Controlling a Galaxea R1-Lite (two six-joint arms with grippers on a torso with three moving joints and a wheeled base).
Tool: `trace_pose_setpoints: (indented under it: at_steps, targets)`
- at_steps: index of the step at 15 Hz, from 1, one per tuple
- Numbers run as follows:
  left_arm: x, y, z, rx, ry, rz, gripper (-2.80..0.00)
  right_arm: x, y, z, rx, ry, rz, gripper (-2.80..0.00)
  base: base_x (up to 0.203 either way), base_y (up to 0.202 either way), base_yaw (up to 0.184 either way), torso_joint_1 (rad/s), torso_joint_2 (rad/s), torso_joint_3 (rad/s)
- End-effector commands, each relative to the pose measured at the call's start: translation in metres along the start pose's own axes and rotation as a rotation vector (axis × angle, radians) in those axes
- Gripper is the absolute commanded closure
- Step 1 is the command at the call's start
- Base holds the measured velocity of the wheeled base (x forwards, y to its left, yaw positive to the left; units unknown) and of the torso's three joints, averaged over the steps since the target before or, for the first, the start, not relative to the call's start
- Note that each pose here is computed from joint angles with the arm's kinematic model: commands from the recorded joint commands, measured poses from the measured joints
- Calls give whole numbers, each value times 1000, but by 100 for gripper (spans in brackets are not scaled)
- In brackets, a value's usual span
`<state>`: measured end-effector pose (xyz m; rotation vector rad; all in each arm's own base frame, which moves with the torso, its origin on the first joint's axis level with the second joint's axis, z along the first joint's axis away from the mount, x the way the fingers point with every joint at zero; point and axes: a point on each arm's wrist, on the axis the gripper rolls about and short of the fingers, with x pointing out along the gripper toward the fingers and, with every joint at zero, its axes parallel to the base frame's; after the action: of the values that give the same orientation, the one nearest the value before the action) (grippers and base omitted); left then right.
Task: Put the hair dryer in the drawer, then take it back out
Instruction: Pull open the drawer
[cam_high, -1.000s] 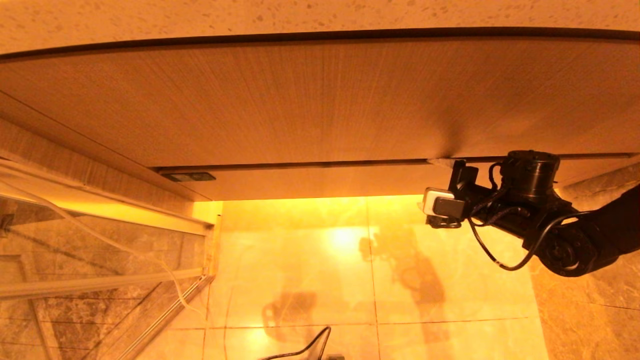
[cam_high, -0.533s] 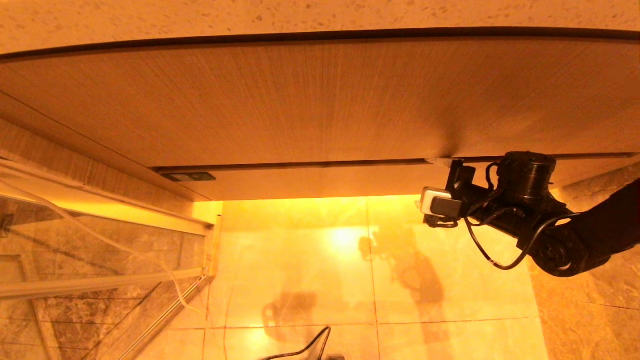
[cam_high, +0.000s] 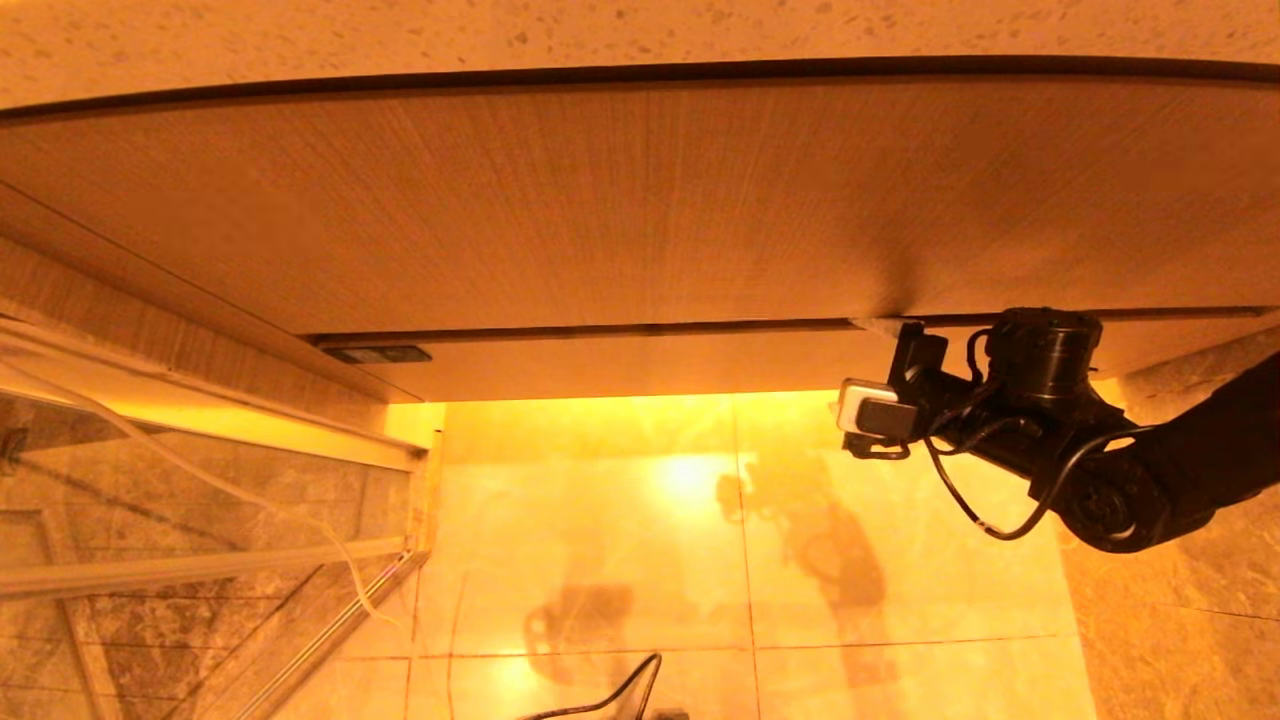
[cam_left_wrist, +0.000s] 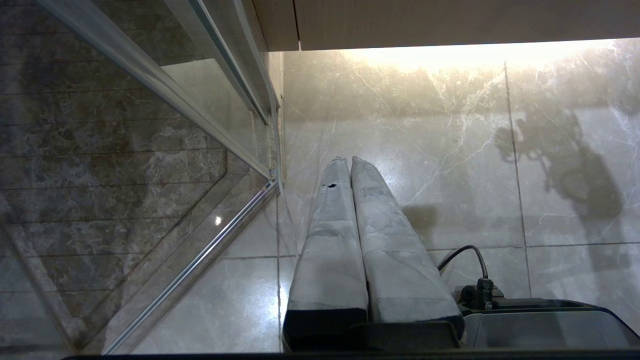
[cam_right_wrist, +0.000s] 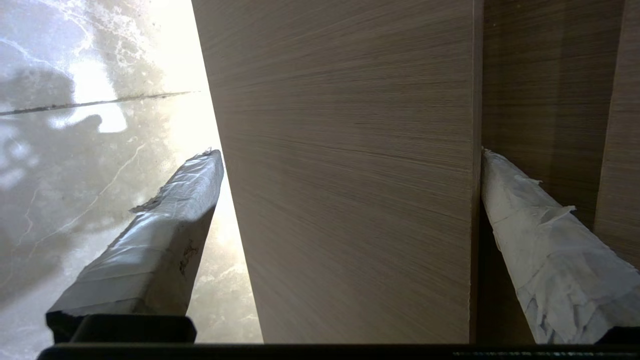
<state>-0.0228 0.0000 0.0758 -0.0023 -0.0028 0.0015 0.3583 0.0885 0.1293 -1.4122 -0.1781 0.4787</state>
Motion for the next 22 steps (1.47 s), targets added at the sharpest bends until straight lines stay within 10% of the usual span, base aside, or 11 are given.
trace_pose_setpoints:
  at_steps: [1,7,22]
  targets:
    - [0,0,0,-1,0,0,0,1,6,-1,1,5,40,-280,0,0,0,0,0,0]
    - [0,0,0,-1,0,0,0,-3,19,-7,44,41,196,-280,0,0,0,0,0,0]
    - [0,0,0,-1,0,0,0,-28,1,-5,15,81,233,-280,0,0,0,0,0,0]
